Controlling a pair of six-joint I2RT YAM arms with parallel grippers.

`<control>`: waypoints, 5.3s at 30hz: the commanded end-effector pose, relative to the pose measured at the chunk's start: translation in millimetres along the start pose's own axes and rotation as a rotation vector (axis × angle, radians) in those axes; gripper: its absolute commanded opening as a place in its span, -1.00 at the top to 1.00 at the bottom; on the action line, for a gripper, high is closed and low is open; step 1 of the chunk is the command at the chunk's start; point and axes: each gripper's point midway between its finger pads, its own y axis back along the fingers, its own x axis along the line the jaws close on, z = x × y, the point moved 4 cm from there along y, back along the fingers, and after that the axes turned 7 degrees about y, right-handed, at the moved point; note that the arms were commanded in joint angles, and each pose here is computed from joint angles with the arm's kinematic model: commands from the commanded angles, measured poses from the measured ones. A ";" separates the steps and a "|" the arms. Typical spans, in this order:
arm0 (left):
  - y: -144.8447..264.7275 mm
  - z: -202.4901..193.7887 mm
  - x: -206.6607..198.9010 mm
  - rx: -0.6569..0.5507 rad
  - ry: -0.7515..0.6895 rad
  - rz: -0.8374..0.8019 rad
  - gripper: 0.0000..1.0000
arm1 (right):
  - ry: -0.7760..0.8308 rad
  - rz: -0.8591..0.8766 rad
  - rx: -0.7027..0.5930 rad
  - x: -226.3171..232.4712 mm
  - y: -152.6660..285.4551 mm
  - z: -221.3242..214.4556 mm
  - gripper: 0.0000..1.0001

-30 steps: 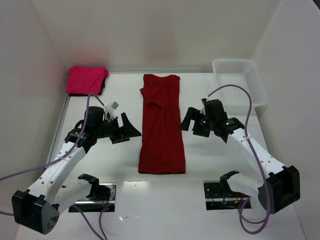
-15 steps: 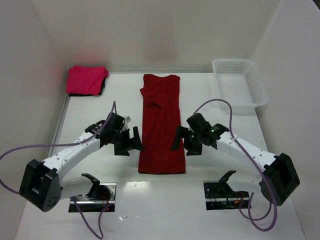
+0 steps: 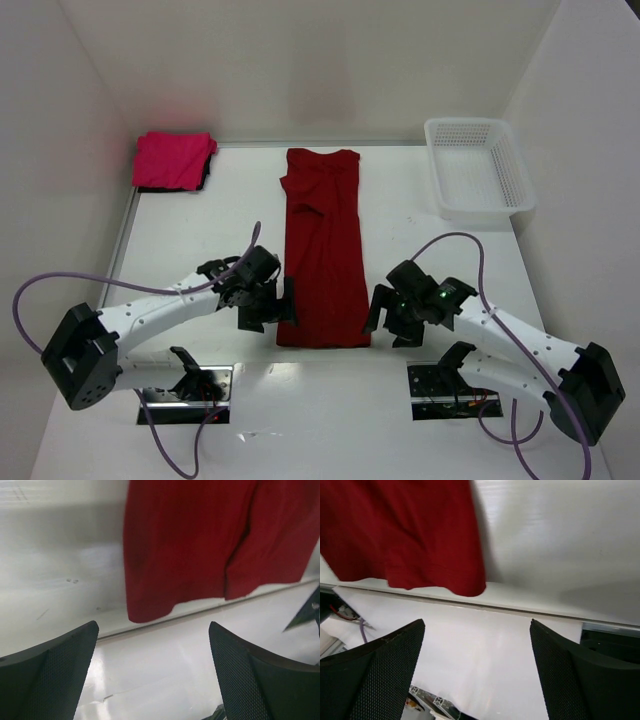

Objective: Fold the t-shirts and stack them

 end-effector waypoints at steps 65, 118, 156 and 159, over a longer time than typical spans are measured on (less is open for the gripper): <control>-45.0 -19.8 17.2 0.069 0.000 0.096 -0.35 | 0.064 -0.034 0.026 33.1 -60.9 18.5 0.10; 26.3 219.2 -50.8 -0.285 -0.154 -0.108 1.00 | 0.084 0.071 -0.433 93.8 23.2 241.9 1.00; -20.5 343.6 -52.5 -0.282 -0.214 -0.217 -0.26 | 0.080 0.176 -0.457 93.4 -46.5 374.7 0.02; -17.6 350.8 -51.9 -0.298 -0.212 -0.220 -0.33 | 0.059 0.190 -0.466 92.3 -45.4 380.5 -0.02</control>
